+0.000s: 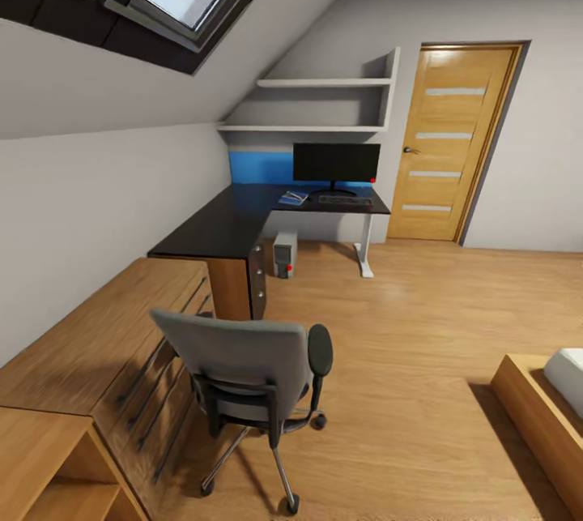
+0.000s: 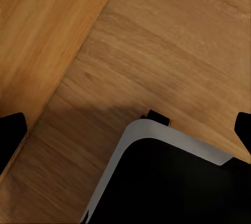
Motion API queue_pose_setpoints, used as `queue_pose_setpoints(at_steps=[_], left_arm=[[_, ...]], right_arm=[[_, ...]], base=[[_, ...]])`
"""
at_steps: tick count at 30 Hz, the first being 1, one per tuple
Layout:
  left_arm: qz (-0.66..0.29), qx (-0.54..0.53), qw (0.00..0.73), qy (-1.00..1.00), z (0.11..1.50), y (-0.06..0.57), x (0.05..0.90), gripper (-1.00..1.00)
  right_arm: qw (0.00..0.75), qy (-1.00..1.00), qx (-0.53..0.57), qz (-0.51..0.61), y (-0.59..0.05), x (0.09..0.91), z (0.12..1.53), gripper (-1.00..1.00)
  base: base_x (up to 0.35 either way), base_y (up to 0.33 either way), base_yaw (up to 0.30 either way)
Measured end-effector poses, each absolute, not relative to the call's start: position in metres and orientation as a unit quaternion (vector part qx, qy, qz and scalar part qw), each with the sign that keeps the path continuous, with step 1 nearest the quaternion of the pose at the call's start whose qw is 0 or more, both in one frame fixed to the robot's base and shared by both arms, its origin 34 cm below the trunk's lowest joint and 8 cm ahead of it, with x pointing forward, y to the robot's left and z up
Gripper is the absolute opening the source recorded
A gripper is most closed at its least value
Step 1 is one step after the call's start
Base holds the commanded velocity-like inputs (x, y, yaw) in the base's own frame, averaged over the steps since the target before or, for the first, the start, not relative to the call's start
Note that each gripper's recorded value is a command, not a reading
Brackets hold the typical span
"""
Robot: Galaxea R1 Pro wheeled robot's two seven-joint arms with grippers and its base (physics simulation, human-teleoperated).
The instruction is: In the bedroom, organize the workspace by keeping the computer under the desk, ensuring the monitor is on the desk, placing the keyboard on the desk next to the monitor, placing the mouse on the desk next to the keyboard, moving the folder from the swivel chair onto the desk next to the mouse, stacking the notebook on top of the folder with the pen on top of the notebook, and positioning the swivel chair next to the desk.
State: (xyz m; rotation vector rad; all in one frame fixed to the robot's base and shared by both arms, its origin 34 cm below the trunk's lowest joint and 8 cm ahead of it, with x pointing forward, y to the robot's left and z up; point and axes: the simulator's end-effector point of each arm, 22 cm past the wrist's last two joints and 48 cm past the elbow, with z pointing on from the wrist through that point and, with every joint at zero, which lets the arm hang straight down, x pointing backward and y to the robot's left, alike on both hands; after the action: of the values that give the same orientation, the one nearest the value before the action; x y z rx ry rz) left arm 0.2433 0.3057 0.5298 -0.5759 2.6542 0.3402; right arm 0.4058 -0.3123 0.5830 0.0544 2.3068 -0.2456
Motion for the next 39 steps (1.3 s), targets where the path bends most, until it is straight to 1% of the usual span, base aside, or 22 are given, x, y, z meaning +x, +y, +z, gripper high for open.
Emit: queue_pose_setpoints(at_steps=[5,12,20,39], left_arm=[[0.123,-0.206,0.197,0.951,0.529,0.306,0.241,1.00],[0.123,-0.205,0.196,0.951,0.529,0.306,0.240,1.00],[0.123,-0.206,0.196,0.951,0.529,0.305,0.239,1.00],[0.124,-0.211,0.203,0.948,0.527,0.307,0.244,1.00]], right_arm=[[0.396,0.913,0.020,-0.097,-0.312,0.403,0.581,1.00],[0.395,0.913,0.018,-0.096,-0.311,0.403,0.580,1.00],[0.395,0.914,0.017,-0.096,-0.311,0.403,0.580,1.00],[0.407,0.908,0.014,-0.099,-0.318,0.392,0.581,1.00]], base=[[0.000,0.256,-0.018],[0.000,0.106,-0.003],[0.000,0.200,-0.001],[0.000,0.024,0.000]])
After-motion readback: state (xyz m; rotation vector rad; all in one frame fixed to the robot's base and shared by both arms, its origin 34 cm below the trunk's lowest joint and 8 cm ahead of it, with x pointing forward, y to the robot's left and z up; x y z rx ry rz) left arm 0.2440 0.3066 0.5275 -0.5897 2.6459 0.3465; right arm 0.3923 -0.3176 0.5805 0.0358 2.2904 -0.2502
